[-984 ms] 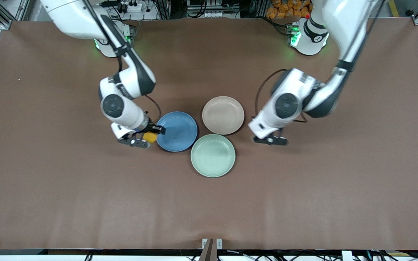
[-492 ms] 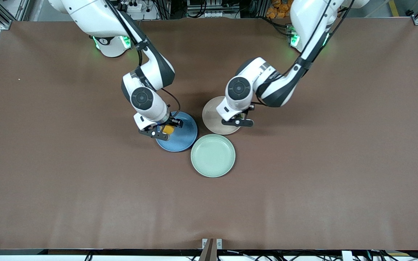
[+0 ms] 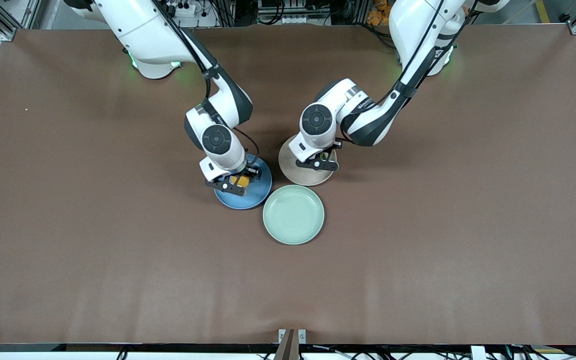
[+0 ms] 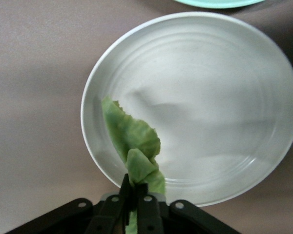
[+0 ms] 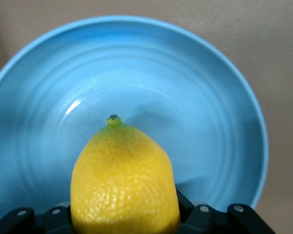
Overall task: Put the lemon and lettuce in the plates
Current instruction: 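Lower the lemon onto the blue plate while the left gripper lowers lettuce, then open both grippers and lift them away from the plates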
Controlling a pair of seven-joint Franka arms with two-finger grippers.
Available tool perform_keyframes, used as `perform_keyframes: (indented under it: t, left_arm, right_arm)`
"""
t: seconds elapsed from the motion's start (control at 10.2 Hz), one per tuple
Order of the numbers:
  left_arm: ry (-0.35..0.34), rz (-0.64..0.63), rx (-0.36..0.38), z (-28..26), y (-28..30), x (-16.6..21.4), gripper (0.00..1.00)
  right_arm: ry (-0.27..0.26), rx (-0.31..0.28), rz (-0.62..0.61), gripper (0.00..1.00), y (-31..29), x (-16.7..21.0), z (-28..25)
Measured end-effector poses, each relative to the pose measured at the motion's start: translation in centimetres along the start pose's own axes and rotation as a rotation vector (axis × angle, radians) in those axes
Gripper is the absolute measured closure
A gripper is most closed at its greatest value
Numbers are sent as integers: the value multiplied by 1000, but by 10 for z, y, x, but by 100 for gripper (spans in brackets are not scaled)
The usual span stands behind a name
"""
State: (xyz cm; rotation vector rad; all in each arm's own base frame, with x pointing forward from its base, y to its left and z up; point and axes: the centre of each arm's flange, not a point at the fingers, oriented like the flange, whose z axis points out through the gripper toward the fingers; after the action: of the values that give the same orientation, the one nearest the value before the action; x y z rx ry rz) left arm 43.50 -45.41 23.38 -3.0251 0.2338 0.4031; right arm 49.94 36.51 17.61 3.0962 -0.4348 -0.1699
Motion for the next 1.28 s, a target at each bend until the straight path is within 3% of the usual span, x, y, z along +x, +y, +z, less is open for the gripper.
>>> perform_keyframes:
  t: [0.2,0.39,0.59,0.69,0.98,1.28]
  left_arm:
    - [7,-13,-6,0,8,-1,56]
    - [23,-38,-16,-8,8,5,31]
    - [72,-97,-35,-33,-12,32,2]
    - [101,-136,-42,-47,-29,49,0]
    - [166,-230,-68,-90,-78,85,0]
    - [211,-292,-101,-129,-133,106,0]
  right_arm:
    - [13,-5,-17,44,-3,1,1]
    - [19,-10,-27,36,-3,0,1]
    - [23,-9,-29,12,-4,1,0]
    - [24,-8,-29,0,-5,2,-1]
    - [36,3,-24,0,-11,11,-14]
    - [0,-46,-15,0,-19,29,-53]
